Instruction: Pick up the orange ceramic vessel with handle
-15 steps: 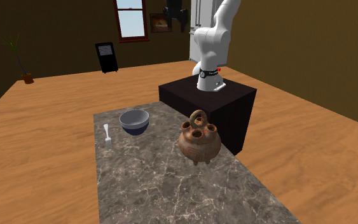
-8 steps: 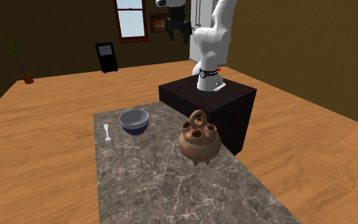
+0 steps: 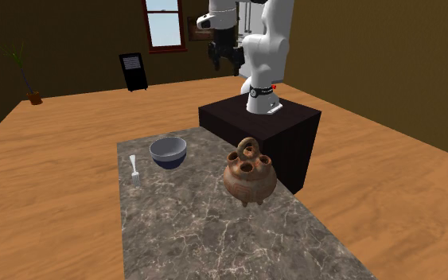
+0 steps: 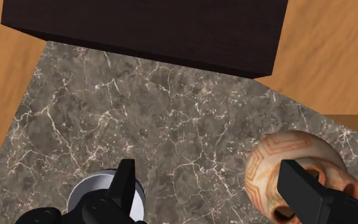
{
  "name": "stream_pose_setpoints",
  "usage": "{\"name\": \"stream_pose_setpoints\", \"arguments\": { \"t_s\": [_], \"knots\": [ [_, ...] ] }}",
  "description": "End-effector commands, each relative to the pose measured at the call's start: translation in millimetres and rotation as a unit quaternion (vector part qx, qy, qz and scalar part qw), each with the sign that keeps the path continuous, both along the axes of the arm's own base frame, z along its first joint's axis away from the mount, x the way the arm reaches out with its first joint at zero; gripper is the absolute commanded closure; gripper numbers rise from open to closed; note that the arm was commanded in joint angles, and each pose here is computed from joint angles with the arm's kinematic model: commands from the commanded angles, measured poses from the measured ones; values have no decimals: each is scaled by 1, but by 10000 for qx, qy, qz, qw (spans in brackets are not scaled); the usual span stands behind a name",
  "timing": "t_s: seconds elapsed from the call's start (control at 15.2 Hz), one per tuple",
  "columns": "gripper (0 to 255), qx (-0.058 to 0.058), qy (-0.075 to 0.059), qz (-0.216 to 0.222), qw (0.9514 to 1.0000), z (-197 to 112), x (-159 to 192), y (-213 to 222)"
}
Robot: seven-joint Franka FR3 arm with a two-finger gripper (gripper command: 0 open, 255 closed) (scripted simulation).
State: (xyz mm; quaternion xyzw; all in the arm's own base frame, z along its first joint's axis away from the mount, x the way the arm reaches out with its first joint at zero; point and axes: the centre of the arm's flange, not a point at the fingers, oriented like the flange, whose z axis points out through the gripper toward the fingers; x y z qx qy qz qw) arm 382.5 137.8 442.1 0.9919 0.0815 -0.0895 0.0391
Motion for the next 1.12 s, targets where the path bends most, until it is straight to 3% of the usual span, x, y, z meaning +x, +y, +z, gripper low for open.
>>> {"name": "stream_pose_setpoints", "arguments": {
  "t_s": [0.0,1.06],
  "knots": [
    [0,26,-14,12,10000,-14,11,20],
    [0,182,-94,132,9997,-121,98,174]
  ]
}}
